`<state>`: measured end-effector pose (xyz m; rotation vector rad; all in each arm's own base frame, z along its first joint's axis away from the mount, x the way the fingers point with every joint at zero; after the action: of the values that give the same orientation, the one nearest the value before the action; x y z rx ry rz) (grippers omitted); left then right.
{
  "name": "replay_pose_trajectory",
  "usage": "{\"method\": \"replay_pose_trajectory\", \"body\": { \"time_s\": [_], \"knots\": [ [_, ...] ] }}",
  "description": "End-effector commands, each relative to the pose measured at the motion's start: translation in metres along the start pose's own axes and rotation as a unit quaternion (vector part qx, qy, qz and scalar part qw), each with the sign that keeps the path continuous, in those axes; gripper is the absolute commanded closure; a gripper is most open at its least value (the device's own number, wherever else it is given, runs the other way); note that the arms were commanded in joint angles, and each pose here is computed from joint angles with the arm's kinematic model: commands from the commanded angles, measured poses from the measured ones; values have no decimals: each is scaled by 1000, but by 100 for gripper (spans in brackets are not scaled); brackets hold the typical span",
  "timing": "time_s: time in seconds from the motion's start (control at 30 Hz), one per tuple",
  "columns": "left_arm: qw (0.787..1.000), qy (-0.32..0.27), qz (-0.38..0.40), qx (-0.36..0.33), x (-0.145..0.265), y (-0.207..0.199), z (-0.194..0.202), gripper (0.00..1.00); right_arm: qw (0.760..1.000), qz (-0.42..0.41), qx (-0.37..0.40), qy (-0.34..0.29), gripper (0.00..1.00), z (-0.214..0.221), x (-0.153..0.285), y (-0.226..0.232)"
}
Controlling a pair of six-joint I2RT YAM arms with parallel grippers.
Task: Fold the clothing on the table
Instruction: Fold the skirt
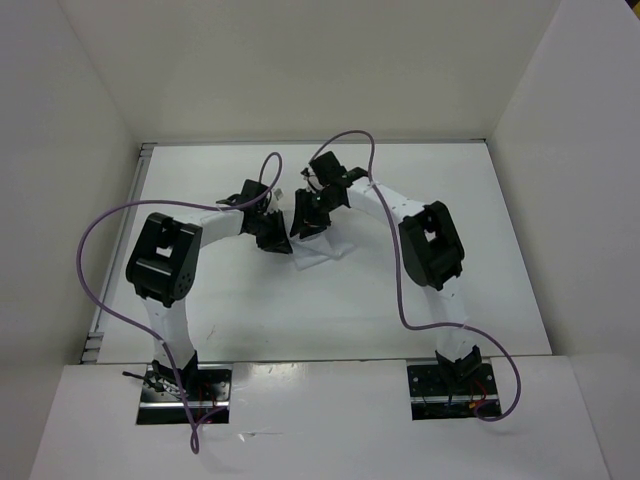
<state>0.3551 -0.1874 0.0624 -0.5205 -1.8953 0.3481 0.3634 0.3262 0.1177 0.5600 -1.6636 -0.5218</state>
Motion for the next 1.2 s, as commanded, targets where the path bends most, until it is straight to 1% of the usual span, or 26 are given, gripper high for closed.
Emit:
{"method": "replay_pose_trajectory", "body": {
  "time_s": [0.0, 0.03, 0.07, 0.1, 0.13, 0.17, 0.2, 0.27, 0.33, 0.37, 0.4, 0.43, 0.53, 0.57, 0.67, 0.77, 0.8, 0.87, 1.07, 1.17],
  "knots": [
    [1000, -14, -9, -15, 26, -3, -12, 77, 994, -97, 33, 28, 59, 6, 7, 39],
    [1000, -22, -6, -11, 33, -2, -18, 76, 991, -117, 42, 39, 59, 9, 13, 46],
    [999, -33, -8, -22, 45, -7, -25, 76, 989, -131, 49, 47, 59, 13, 20, 51],
    [999, -42, -15, -30, 53, -5, -31, 76, 983, -158, 57, 70, 59, 19, 28, 58],
    [998, -50, -32, -37, 65, -7, -34, 75, 980, -172, 61, 75, 59, 22, 35, 64],
    [996, -59, -41, -45, 74, -9, -38, 75, 976, -191, 78, 70, 59, 23, 51, 75],
    [994, -74, -47, -59, 85, -13, -46, 75, 974, -200, 72, 79, 59, 26, 58, 71],
    [991, -101, -49, -70, 111, -22, -55, 75, 975, -204, 74, 39, 59, 13, 83, 71],
    [987, -131, -31, -89, 133, -37, -64, 75, 982, -176, 65, 7, 59, 4, 92, 64],
    [988, -124, -6, -92, 133, -43, -62, 75, 985, -162, 58, -4, 61, -1, 92, 58],
    [986, -132, 9, -103, 136, -48, -66, 75, 988, -150, 46, -10, 63, -6, 93, 48],
    [986, -131, 20, -105, 133, -50, -67, 77, 989, -145, 43, -3, 69, -5, 87, 43],
    [986, -114, 53, -111, 117, -54, -77, 78, 994, -109, 16, 16, 79, 2, 65, 19],
    [986, -107, 64, -111, 112, -55, -78, 78, 994, -109, 16, 16, 80, 3, 62, 17],
    [988, -84, 80, -103, 87, -52, -79, 78, 995, -91, -10, 29, 81, 9, 45, 0],
    [991, -65, 76, -94, 64, -43, -83, 79, 996, -81, -28, 35, 83, 12, 30, -12],
    [993, -44, 63, -86, 49, -32, -77, 79, 995, -78, -37, 50, 84, 18, 23, -19],
    [996, -27, 50, -75, 33, -21, -71, 79, 994, -79, -41, 59, 84, 22, 16, -25],
    [999, -4, -3, -54, 6, 9, -63, 79, 991, -67, -61, 98, 84, 46, -3, -41],
    [998, 9, -17, -52, -3, 18, -56, 79, 990, -58, -68, 113, 84, 57, -13, -50]
  ]
}}
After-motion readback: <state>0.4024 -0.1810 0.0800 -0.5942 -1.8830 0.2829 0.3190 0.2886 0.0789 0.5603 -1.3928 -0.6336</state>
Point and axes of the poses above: each gripper's point midway between its finger pads, its own x axis back along the fingers, its own y axis along the line the jaws close on, z = x × y, the point moved 5 cm from there along x, back along the fingers, and after that the axes turned 9 degrees about -x, right-handed, at the moved point
